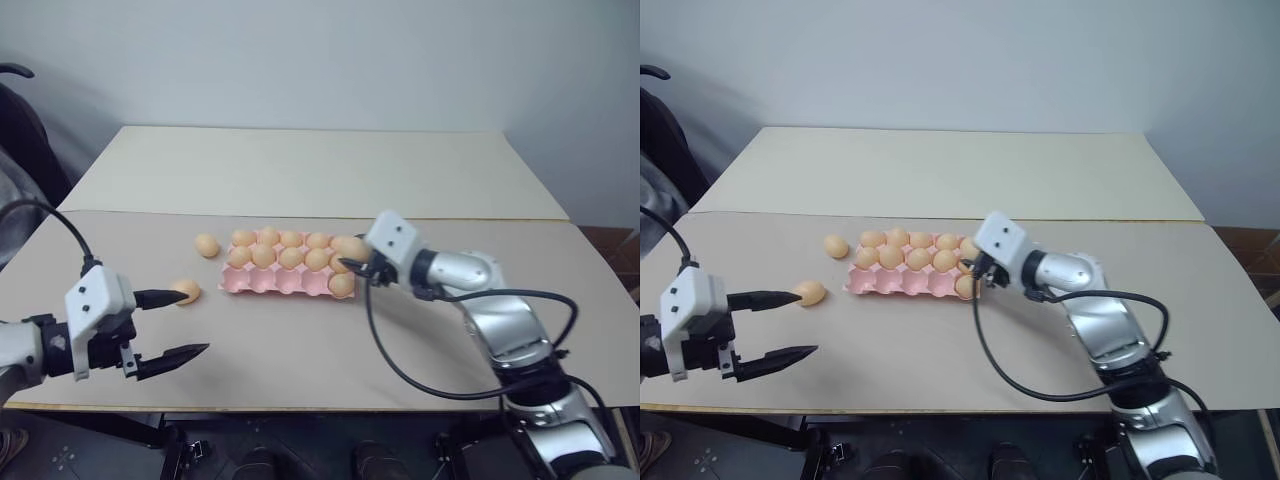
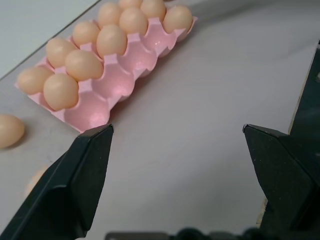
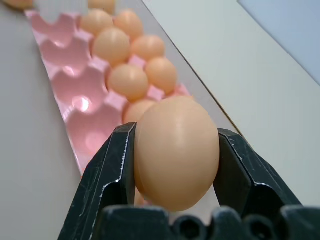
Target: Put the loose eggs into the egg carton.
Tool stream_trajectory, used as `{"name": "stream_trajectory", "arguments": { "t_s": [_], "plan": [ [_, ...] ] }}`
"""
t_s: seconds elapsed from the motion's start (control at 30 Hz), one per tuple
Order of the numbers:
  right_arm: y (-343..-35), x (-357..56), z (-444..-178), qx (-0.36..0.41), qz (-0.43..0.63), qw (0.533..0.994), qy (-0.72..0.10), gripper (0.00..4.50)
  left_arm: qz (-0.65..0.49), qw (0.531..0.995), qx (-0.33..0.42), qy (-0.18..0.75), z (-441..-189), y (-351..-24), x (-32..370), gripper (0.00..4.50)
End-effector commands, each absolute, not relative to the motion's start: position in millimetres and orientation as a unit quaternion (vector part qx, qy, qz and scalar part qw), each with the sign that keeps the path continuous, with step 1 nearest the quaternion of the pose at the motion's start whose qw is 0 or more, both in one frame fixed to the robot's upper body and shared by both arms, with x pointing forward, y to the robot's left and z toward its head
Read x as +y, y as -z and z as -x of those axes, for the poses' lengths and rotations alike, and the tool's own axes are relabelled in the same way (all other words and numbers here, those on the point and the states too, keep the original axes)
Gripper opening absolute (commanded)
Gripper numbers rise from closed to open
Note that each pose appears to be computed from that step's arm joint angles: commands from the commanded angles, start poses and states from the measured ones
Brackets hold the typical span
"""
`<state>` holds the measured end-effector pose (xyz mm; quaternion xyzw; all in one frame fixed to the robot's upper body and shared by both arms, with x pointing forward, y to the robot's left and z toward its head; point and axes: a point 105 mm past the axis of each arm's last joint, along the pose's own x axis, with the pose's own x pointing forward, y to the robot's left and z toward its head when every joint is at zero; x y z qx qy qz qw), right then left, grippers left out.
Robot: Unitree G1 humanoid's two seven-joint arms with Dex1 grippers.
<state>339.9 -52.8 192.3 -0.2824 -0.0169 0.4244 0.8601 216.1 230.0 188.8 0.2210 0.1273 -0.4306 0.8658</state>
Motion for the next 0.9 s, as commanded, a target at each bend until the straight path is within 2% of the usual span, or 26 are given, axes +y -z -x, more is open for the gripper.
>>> {"name": "stream_trajectory", "arguments": {
  "t_s": [0.03,0.27,0.37,0.5,0.53,0.77,0.9],
  "plan": [
    [-194.9,-32.6,-338.1,-0.034,0.284,0.849,-0.443,2.2,-0.245,0.866,0.117,0.42,-211.9,-197.0,232.7,4.5],
    [-173.3,-4.3,-341.6,-0.015,0.29,0.831,-0.474,2.2,-0.243,0.867,0.116,0.419,-209.2,-195.6,230.6,4.5],
    [-171.7,0.4,-342.7,-0.019,0.296,0.828,-0.477,2.94,-0.242,0.867,0.115,0.419,-208.6,-195.0,229.3,4.5],
    [-171.6,-1.6,-344.4,-0.02,0.303,0.827,-0.473,4.31,-0.242,0.868,0.115,0.417,-208.3,-194.9,230.5,4.5],
    [-172.4,-2.7,-344.5,-0.02,0.302,0.828,-0.472,4.48,-0.242,0.868,0.115,0.417,-208.4,-194.9,230.5,4.5],
    [-188.3,-16.8,-334.3,-0.036,0.306,0.826,-0.473,4.48,-0.243,0.867,0.109,0.421,-212.2,-194.7,228.4,4.5],
    [-200.0,-51.1,-320.7,-0.04,0.304,0.829,-0.467,4.48,-0.244,0.867,0.103,0.422,-214.8,-195.3,226.6,4.5]
  ]
}}
